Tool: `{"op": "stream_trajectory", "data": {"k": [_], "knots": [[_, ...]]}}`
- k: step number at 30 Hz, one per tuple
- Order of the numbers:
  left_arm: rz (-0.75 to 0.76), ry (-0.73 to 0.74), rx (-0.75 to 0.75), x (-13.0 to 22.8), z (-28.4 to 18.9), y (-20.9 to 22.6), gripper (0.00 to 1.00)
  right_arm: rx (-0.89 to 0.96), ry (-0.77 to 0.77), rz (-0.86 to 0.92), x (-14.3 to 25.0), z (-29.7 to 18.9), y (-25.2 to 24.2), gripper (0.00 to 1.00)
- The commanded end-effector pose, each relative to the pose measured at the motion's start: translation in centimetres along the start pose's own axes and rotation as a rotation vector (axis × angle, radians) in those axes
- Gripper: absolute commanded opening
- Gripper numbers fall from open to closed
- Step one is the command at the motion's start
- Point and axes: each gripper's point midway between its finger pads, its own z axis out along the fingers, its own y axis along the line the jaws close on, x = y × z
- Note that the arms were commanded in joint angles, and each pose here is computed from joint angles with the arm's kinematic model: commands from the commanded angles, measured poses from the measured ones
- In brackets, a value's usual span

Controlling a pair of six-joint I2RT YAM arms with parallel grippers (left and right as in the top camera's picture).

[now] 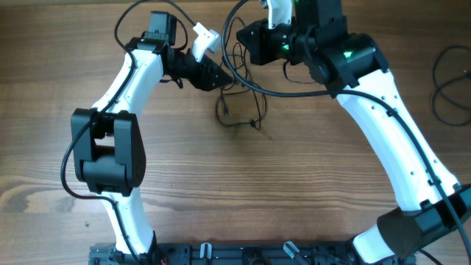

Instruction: Untangle cables

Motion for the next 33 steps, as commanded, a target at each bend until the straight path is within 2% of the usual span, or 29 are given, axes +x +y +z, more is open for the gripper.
{"op": "stream_trajectory", "data": {"k": [1,7,11,14,18,23,30,33], "knots": [[-0.036,0.007,0.004,0.3,0.6,0.4,0.61,-0.039,-0.049,-0.012,-1.5,-2.0,1.8,0.04],[-0.038,0.042,0.033,0.9,2.1,-0.7,0.6,-0.039,-0.051,-0.014,-1.6,-2.0,1.8,0.04],[-0.03,0.073,0.032,1.2,2.9,-1.4,0.52,-0.041,-0.061,-0.018,-1.8,-2.0,1.9,0.04],[-0.028,0.11,0.0,1.8,3.3,-1.3,0.5,-0.042,-0.062,-0.019,-1.9,-2.0,1.9,0.04],[-0.047,0.171,-0.046,3.0,3.4,-0.9,0.56,-0.038,-0.065,-0.02,-1.9,-2.0,1.8,0.04],[-0.057,0.181,-0.044,3.3,3.3,-1.0,0.56,-0.038,-0.069,-0.021,-2.0,-2.0,1.8,0.04],[-0.038,0.164,-0.052,2.8,3.4,-0.8,0.73,-0.039,-0.068,-0.021,-2.0,-2.0,1.8,0.04],[-0.033,0.159,-0.054,2.7,3.4,-0.7,0.75,-0.039,-0.069,-0.021,-2.0,-2.0,1.8,0.04]]}}
